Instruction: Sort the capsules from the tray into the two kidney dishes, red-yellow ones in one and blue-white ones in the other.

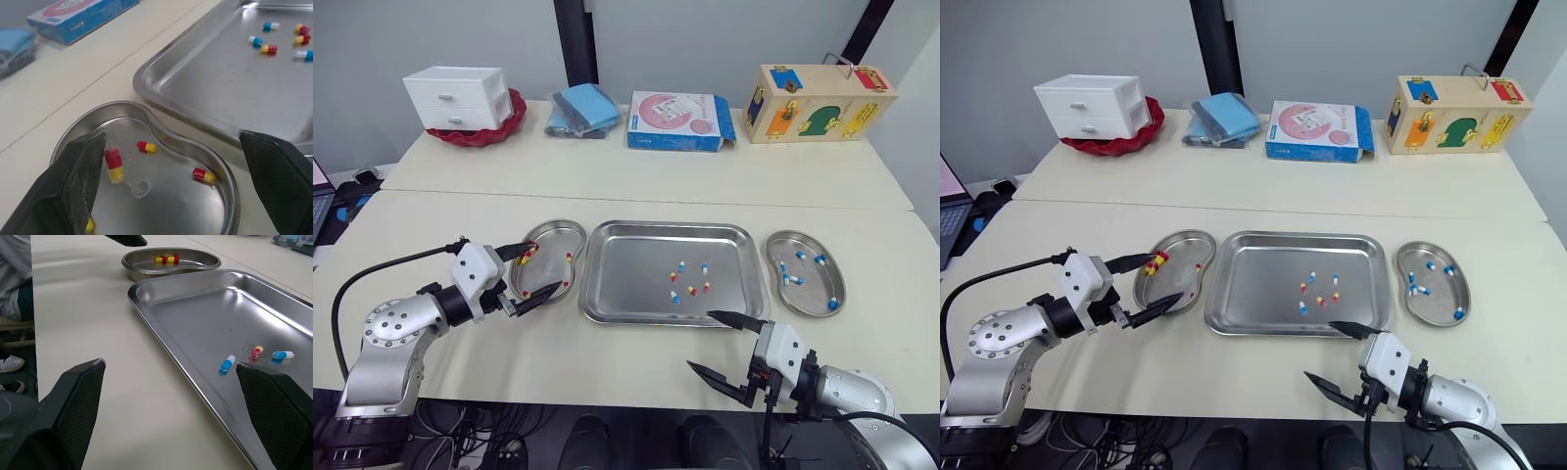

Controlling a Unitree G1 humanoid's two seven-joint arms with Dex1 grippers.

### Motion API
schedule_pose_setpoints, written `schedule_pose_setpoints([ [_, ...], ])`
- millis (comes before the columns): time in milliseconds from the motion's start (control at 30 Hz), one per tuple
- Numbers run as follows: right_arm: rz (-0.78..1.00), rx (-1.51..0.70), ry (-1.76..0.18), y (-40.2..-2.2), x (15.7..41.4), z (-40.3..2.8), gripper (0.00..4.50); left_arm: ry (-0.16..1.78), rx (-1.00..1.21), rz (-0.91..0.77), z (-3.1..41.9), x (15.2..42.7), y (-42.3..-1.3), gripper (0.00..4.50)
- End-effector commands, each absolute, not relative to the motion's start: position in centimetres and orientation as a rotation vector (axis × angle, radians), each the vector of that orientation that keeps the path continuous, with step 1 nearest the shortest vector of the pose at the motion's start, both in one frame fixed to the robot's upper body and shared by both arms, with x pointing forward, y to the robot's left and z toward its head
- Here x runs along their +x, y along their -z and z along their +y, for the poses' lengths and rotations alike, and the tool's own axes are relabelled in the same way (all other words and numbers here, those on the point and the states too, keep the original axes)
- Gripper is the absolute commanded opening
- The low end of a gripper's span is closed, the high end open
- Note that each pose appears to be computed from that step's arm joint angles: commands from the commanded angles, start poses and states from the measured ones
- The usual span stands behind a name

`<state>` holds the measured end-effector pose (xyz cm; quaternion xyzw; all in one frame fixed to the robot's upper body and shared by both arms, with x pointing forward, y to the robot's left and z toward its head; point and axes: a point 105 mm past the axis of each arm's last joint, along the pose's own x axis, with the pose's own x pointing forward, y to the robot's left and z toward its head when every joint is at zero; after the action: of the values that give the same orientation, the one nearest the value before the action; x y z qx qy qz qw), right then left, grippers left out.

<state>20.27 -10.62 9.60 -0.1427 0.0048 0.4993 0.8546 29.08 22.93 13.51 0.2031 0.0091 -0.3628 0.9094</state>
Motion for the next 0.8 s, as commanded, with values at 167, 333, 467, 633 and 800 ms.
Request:
schedule_pose_setpoints([
  [167,-0.033,-0.319,-1.065,-10.6,20.0,-10.2,4.5,0.688,0.085,0.104,23.3,29.1,-13.8,4.47],
  [333,-0.031,-0.319,-1.064,-10.6,20.0,-10.3,4.5,0.67,0.124,0.106,23.7,29.2,-14.3,4.47],
  [467,-0.032,-0.318,-1.065,-10.5,20.0,-10.3,4.5,0.645,0.188,0.089,23.9,29.8,-14.1,4.47],
  [633,-0.03,-0.317,-1.066,-10.4,19.9,-10.2,4.5,0.639,0.134,0.024,23.5,30.2,-15.2,4.47],
  [800,-0.031,-0.317,-1.064,-10.4,19.8,-10.2,4.5,0.674,0.083,0.043,23.4,29.6,-15.6,4.47],
])
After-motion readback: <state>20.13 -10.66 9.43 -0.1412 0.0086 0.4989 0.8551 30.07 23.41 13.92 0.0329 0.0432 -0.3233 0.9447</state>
